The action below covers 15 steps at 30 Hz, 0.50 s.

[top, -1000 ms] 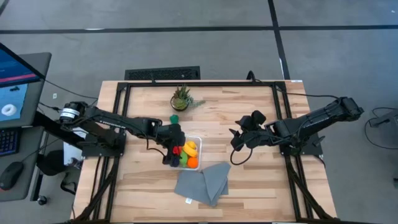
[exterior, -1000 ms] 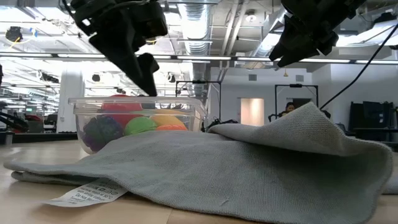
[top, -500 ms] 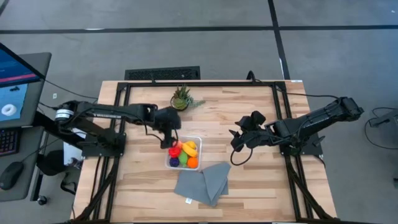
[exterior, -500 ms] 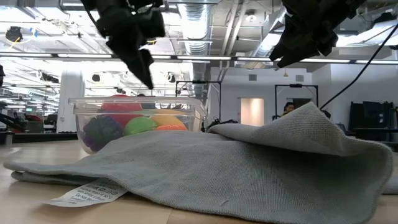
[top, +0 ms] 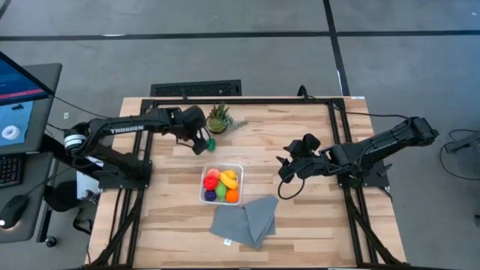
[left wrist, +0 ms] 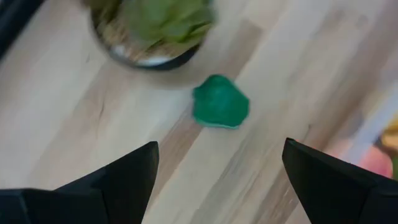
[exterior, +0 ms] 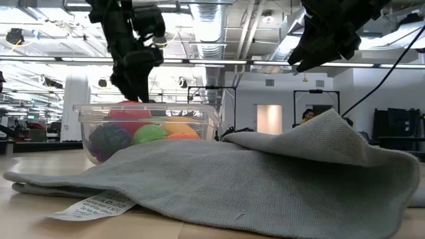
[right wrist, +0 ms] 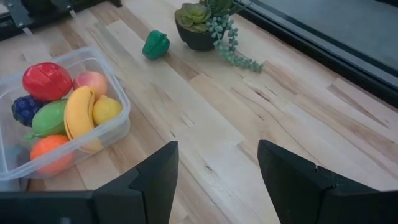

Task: Pick and placing Produce into tupperware
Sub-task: Put the green bell pepper into the transparent container

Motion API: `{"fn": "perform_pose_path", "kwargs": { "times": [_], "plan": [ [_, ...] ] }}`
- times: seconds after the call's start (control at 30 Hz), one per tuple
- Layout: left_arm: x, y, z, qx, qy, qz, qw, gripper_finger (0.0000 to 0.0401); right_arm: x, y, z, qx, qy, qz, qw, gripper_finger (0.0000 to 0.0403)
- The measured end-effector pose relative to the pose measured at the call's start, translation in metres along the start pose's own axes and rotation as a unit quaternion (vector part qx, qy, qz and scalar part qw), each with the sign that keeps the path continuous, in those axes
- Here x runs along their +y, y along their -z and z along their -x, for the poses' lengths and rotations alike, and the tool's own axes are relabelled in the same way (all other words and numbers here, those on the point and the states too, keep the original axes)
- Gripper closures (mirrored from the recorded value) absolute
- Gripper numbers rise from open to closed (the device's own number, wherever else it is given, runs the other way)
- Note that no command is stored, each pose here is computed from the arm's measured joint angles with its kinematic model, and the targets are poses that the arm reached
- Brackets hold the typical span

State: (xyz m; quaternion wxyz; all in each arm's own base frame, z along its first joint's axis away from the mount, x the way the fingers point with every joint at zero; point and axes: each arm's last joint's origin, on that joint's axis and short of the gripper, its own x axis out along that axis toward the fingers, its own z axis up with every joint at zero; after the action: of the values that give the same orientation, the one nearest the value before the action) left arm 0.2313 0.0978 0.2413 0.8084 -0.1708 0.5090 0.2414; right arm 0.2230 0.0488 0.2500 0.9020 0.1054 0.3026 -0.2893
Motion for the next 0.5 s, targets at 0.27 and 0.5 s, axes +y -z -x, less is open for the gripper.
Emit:
{"fn": "perform_pose_path", "kwargs": {
  "times": [0.27,0.5],
  "plan": [
    [0.023,0.001,-0.015,0.033,0.018,0.128,0.991,0.0072,-0.003,-0.001,-0.002,0.000,0.007,0.007,1.000,0.0158],
    [0.023,-0.003,-0.042,0.079,0.074,0.147,0.983,0.0065,-0.004,-0.002,-0.003,0.000,0.010,0.010,1.000,0.0158]
  ]
}}
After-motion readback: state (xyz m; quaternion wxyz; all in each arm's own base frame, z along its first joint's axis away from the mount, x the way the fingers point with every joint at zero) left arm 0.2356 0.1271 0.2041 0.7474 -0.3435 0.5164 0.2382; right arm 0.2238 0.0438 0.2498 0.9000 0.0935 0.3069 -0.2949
